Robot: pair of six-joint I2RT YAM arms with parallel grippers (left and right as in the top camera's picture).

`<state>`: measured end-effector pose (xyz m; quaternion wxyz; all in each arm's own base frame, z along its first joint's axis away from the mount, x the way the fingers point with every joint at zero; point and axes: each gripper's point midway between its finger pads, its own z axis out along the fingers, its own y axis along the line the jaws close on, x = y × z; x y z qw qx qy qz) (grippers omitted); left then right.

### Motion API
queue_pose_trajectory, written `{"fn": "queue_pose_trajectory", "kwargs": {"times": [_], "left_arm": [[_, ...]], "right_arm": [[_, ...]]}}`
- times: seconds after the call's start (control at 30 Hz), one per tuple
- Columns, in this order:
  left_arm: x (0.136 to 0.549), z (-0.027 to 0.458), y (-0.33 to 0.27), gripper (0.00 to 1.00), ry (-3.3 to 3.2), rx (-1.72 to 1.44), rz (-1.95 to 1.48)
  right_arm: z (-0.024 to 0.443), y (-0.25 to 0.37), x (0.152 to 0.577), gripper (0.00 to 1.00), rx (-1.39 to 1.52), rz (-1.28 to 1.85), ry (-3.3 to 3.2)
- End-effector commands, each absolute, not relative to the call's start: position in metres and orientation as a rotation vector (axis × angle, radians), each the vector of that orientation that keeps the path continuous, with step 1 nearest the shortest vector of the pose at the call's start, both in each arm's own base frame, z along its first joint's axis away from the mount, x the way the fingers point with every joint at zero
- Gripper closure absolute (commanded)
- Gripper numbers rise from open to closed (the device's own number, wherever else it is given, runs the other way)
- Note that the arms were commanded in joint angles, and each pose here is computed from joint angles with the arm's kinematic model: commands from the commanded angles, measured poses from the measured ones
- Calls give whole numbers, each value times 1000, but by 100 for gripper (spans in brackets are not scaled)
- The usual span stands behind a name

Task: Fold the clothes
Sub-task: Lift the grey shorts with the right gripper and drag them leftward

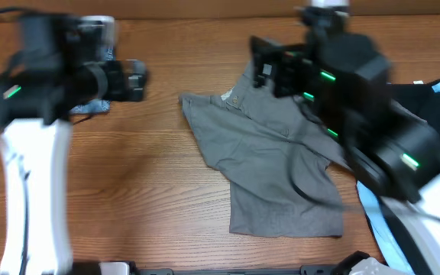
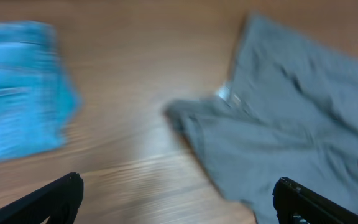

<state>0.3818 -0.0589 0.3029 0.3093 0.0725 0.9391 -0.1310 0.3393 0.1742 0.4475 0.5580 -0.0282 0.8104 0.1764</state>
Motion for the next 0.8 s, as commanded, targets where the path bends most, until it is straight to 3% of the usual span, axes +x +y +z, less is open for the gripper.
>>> {"fn": "queue_pose_trajectory", "kwargs": {"times": [0.0,0.3,0.53,0.57,0.7,0.73,0.77], "left_arm": [[399,252,-110,0,2582,413,-409],[426,148,-176,9,2737,578,-450],[469,159,-213,9,2522,592,-511],[470,162,-219,0,2506,588,-545],[481,168,-231,0,2436,598,-574],[484,167,-234,3,2419,603,-575],[488,164,-237,20,2406,611,-574]], "right_arm": [[468,156,322,0,-2,456,1875],[445,139,308,4,59,432,1980],[417,120,315,4,176,399,2090],[415,119,315,5,178,394,2096],[410,117,313,5,177,383,2118],[410,117,312,5,177,382,2120],[410,117,312,5,177,382,2121]]}}
